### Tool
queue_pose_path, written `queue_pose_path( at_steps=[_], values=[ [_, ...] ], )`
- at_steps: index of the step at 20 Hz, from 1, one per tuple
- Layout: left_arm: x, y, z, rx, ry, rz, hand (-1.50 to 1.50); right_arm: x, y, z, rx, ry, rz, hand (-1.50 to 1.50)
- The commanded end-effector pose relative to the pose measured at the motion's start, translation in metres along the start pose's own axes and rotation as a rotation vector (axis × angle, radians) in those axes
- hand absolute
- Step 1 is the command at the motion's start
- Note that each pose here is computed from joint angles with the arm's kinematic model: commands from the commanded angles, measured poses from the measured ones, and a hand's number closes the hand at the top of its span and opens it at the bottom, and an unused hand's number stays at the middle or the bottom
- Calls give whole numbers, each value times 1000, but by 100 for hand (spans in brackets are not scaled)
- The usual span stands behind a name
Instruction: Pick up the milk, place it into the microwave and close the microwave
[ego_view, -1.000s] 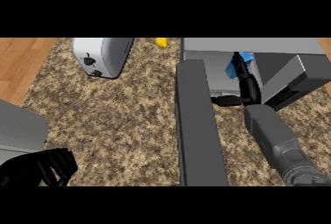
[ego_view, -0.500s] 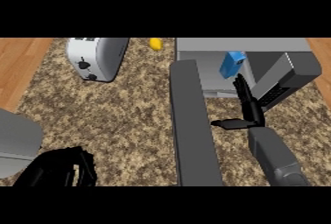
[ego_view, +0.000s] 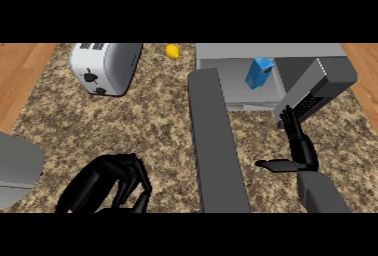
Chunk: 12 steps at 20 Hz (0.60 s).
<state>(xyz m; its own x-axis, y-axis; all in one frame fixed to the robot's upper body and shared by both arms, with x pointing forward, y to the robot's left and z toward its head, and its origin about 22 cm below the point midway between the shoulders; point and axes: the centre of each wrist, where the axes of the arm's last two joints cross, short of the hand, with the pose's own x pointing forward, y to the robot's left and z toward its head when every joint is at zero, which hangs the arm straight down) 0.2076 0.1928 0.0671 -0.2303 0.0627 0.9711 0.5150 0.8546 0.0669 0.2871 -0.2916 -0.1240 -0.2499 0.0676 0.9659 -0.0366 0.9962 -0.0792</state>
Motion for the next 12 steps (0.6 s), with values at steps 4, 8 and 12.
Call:
queue_pose_path(
  at_steps=[4, 8, 12],
  values=[
    [-22, -36, -49, -120, 5, -101, 150, 6, -41, 58, -3, -13, 0, -150],
    [-46, -68, -69, -205, 91, -111, 150, 17, -45, 73, 19, -38, 2, -150],
    [-92, -73, -79, -239, 131, -171, 150, 31, -63, 86, 20, -68, 21, -150]
  ],
)
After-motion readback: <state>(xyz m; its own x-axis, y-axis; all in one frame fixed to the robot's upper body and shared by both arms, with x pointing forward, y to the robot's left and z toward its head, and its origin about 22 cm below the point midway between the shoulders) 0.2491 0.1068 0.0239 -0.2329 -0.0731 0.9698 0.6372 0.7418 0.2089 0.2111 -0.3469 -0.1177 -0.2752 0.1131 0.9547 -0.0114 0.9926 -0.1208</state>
